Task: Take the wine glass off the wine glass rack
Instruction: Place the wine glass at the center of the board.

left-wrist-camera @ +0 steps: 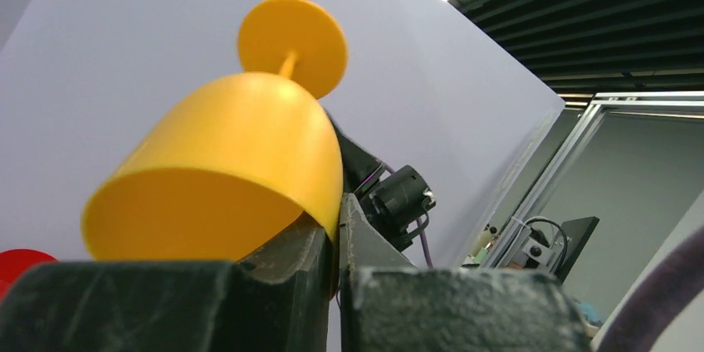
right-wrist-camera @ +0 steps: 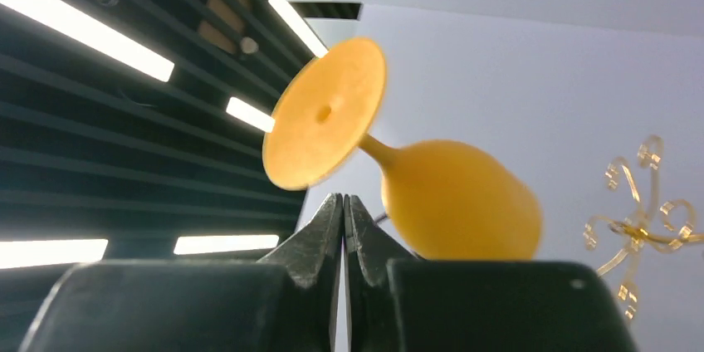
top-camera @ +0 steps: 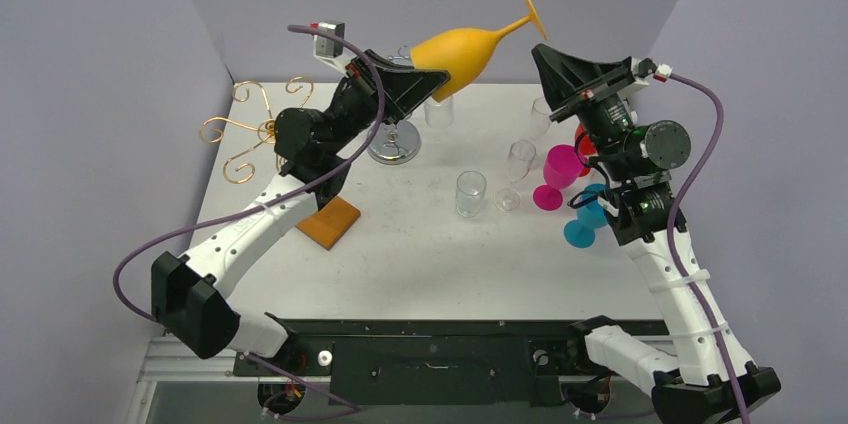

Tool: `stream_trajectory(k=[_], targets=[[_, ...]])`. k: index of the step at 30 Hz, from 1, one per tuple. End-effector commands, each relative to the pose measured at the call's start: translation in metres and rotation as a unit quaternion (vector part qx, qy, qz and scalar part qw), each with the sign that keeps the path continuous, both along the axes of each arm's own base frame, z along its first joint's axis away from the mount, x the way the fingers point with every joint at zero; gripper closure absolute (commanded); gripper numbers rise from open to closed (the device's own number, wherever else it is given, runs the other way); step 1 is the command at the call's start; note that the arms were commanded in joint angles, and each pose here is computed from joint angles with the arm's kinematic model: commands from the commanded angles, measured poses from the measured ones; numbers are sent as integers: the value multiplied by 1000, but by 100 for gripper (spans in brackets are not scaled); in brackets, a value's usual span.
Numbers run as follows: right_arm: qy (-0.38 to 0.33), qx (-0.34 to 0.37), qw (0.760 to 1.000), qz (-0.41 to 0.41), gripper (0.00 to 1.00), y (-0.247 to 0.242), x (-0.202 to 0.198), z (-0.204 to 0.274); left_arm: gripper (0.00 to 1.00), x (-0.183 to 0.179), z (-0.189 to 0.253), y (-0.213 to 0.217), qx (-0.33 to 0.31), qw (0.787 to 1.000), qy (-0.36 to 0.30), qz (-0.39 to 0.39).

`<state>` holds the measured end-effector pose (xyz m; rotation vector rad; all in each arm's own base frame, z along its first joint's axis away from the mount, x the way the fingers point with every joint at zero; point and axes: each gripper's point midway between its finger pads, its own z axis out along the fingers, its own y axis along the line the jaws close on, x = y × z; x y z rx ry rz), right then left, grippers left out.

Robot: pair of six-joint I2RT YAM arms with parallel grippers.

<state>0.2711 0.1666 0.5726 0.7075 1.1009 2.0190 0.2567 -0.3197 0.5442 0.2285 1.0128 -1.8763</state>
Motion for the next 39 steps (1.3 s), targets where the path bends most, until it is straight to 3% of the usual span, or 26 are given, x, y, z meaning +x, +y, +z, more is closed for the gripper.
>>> stream_trajectory(k=[1, 3, 9, 13, 16, 17, 21, 29, 30, 31, 32, 33, 34, 35, 38, 39], targets=[[24, -106, 994, -12, 99, 9, 1, -45, 100, -14, 25, 15, 3, 999, -23, 41], [35, -130, 990, -32, 96, 3, 5, -57, 100, -12, 23, 17, 23, 998, -13, 61], [62, -218, 968, -110, 71, -23, 7, -84, 100, -6, 11, 25, 96, 988, 19, 118], [75, -312, 930, -182, 56, -50, -3, -96, 100, -4, -13, 25, 184, 970, 51, 150], [89, -383, 886, -243, 46, -77, -16, -101, 100, -5, -32, 21, 244, 954, 70, 160], [102, -400, 876, -250, 38, -83, -20, -107, 100, -9, -39, 19, 274, 945, 76, 165], [106, -453, 826, -319, 25, -114, -34, -84, 100, -22, -68, 4, 369, 911, 78, 167], [158, -543, 741, -363, 19, -148, -13, -84, 100, -50, -140, -39, 542, 829, 57, 130], [170, -552, 733, -360, 18, -150, -4, -90, 100, -55, -138, -45, 548, 826, 45, 127], [177, -557, 725, -365, 18, -156, -3, -90, 100, -57, -156, -51, 574, 809, 48, 117], [186, -562, 720, -362, 17, -157, 5, -95, 100, -64, -152, -58, 578, 808, 33, 110], [191, -562, 719, -361, 17, -161, 8, -97, 100, -65, -171, -66, 605, 789, 33, 99], [198, -565, 718, -355, 17, -162, 15, -102, 100, -74, -164, -73, 606, 790, 15, 92], [203, -564, 720, -349, 17, -166, 19, -106, 100, -75, -187, -82, 637, 767, 16, 79], [220, -562, 724, -334, 16, -175, 32, -119, 100, -92, -199, -101, 669, 741, -18, 52], [223, -560, 726, -331, 16, -179, 33, -122, 100, -89, -220, -112, 690, 722, -17, 45]])
